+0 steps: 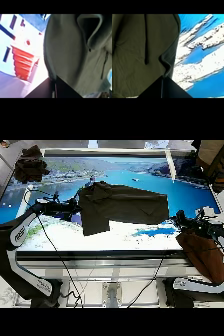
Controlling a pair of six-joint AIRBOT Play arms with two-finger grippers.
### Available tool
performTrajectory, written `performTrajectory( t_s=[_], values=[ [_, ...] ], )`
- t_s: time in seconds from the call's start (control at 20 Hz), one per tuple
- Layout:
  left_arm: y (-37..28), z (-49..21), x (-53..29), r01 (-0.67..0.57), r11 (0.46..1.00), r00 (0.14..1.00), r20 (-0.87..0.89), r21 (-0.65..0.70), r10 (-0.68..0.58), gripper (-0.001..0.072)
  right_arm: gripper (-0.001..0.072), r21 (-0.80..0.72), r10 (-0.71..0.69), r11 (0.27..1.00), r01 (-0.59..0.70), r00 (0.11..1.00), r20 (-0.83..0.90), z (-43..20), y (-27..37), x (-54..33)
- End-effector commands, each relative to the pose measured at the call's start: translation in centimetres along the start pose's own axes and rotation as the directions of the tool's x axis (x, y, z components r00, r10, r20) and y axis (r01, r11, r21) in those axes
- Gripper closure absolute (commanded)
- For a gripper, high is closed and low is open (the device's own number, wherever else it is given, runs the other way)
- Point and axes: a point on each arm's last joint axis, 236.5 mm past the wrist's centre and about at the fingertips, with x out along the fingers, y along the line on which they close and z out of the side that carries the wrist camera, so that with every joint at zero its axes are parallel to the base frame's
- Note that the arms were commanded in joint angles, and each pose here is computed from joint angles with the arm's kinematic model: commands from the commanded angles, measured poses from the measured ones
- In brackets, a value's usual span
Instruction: Fold the shirts.
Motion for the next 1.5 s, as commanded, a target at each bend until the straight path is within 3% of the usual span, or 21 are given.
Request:
performTrajectory(
  t_s=[0.0, 0.1, 0.2, 0.3, 0.4, 0.5, 0.7, 0.85, 0.95, 1.1, 1.25, 1.45],
  values=[
    [-3.3, 0.6, -0.2, 0.126, 0.992, 0.992, 0.016, 0.029, -0.126, 0.0695, 0.0682, -0.022, 0.012, 1.000, -0.012, 1.000, 0.004, 0.0, 0.7, -0.5],
    [-8.4, 1.8, -1.9, 0.294, 0.950, 0.952, 0.060, 0.103, -0.301, 0.0696, 0.0682, -0.061, 0.036, 0.998, -0.034, 0.999, 0.021, 0.0, 2.3, -1.7],
    [-15.1, 2.9, -5.9, 0.465, 0.861, 0.862, 0.119, 0.203, -0.494, 0.0697, 0.0682, -0.108, 0.069, 0.992, -0.061, 0.995, 0.070, 0.6, 4.4, -3.8],
    [-21.0, 2.9, -11.1, 0.544, 0.771, 0.775, 0.154, 0.332, -0.613, 0.0698, 0.0683, -0.134, 0.164, 0.981, -0.144, 0.974, 0.155, 1.8, 7.4, -7.6],
    [-25.8, 1.4, -16.5, 0.539, 0.697, 0.723, 0.164, 0.473, -0.671, 0.0698, 0.0683, -0.201, 0.321, 0.941, -0.274, 0.909, 0.266, 3.2, 11.6, -13.5],
    [-30.0, -1.2, -22.1, 0.518, 0.617, 0.672, 0.165, 0.592, -0.722, 0.0698, 0.0684, -0.340, 0.440, 0.884, -0.321, 0.818, 0.371, 3.5, 16.0, -21.2],
    [-37.0, -10.1, -32.1, 0.438, 0.425, 0.573, 0.118, 0.792, -0.811, 0.0698, 0.0684, -0.608, 0.539, 0.782, -0.137, 0.637, 0.551, -0.5, 24.4, -34.7],
    [-40.1, -17.0, -38.6, 0.298, 0.310, 0.505, 0.127, 0.903, -0.854, 0.0698, 0.0685, -0.769, 0.702, 0.629, -0.113, 0.508, 0.499, -5.7, 32.3, -39.8],
    [-40.3, -18.2, -41.7, 0.078, 0.339, 0.478, 0.263, 0.937, -0.838, 0.0698, 0.0685, -0.833, 0.751, 0.547, -0.080, 0.486, 0.447, -8.2, 35.6, -41.4],
    [-38.5, -17.3, -44.0, -0.127, 0.458, 0.452, 0.463, 0.880, -0.763, 0.0698, 0.0686, -0.835, 0.710, 0.550, 0.031, 0.509, 0.487, -8.5, 36.4, -41.8],
    [-37.1, -16.6, -43.3, -0.179, 0.496, 0.493, 0.514, 0.849, -0.702, 0.0698, 0.0686, -0.835, 0.702, 0.549, 0.037, 0.521, 0.485, -8.5, 36.4, -41.5],
    [-37.4, -15.1, -45.8, -0.211, 0.542, 0.388, 0.578, 0.814, -0.717, 0.0698, 0.0686, -0.828, 0.699, 0.560, 0.033, 0.518, 0.493, -7.9, 36.3, -41.5]
  ],
)
